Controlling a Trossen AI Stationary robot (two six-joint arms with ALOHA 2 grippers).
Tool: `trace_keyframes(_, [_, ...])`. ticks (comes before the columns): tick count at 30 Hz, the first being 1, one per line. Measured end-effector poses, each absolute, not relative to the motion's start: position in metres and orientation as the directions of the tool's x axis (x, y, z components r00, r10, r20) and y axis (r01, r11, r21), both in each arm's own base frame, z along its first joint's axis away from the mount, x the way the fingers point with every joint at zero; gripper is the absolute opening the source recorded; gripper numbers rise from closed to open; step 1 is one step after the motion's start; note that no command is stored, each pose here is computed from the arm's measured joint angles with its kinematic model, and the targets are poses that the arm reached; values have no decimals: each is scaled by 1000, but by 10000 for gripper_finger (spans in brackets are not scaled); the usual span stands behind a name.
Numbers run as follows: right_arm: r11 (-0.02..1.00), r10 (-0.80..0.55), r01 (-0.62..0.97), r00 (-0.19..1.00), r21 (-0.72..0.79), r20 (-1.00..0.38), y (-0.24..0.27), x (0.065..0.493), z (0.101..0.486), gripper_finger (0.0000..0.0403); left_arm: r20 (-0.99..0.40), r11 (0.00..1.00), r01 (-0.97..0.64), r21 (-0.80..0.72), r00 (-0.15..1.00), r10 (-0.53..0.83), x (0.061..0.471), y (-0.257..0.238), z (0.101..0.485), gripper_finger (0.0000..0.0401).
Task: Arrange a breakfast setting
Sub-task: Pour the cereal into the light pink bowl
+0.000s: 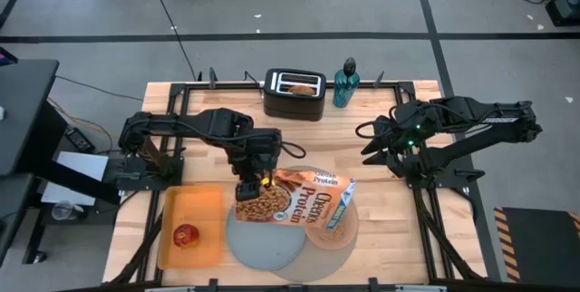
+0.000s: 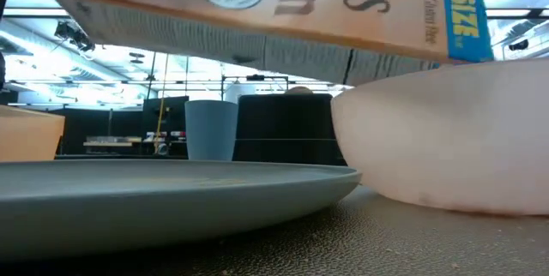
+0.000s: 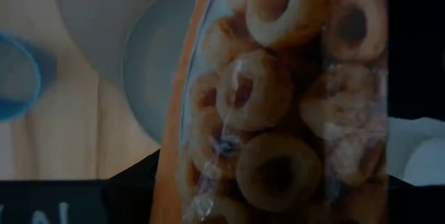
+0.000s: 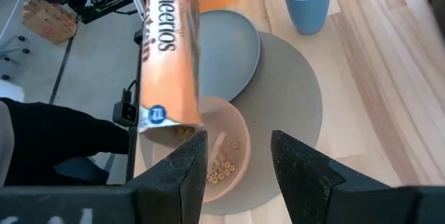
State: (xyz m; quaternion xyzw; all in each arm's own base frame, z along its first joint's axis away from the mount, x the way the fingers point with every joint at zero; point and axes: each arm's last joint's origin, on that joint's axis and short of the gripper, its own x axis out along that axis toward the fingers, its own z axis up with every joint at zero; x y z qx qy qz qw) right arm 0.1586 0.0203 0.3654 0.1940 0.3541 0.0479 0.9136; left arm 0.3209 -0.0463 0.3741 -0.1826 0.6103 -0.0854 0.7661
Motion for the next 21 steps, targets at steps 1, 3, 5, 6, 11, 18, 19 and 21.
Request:
trace_keyframes(1, [920, 225, 50, 745, 388, -628, 20, 159, 365, 166, -909, 921, -95, -377, 231, -348, 320, -46, 374, 211])
trace_keyframes(3, [920, 225, 50, 744, 388, -629, 20, 159, 365, 166, -907, 918, -102, -383, 233, -352, 320, -45, 374, 211])
trace_keyframes(5, [920, 225, 50, 745, 388, -628, 20, 159, 365, 166, -903, 919, -91, -383, 246, -352, 321, -45, 374, 211])
trace_keyframes(6, [920, 225, 50, 744, 388, -629, 20, 159, 365, 166, -905, 919, -96, -383, 241, -351, 321, -44, 374, 211])
trace_keyframes(11, [920, 225, 50, 745, 388, -629, 20, 159, 365, 166, -902, 917, -95, -387, 243, -356, 321, -45, 374, 211])
trace_keyframes(18, [920, 225, 50, 745, 388, -628, 20, 159, 365, 166, -904, 920, -88, -381, 243, -351, 321, -44, 374, 211])
trace_keyframes(19, [920, 224, 51, 745, 388, -629, 20, 159, 365, 166, -906, 925, -76, -372, 246, -344, 321, -44, 374, 211])
trace_keyframes(21, [921, 222, 52, 745, 386, -629, 20, 159, 365, 166, -911, 926, -85, -368, 235, -340, 320, -44, 374, 211])
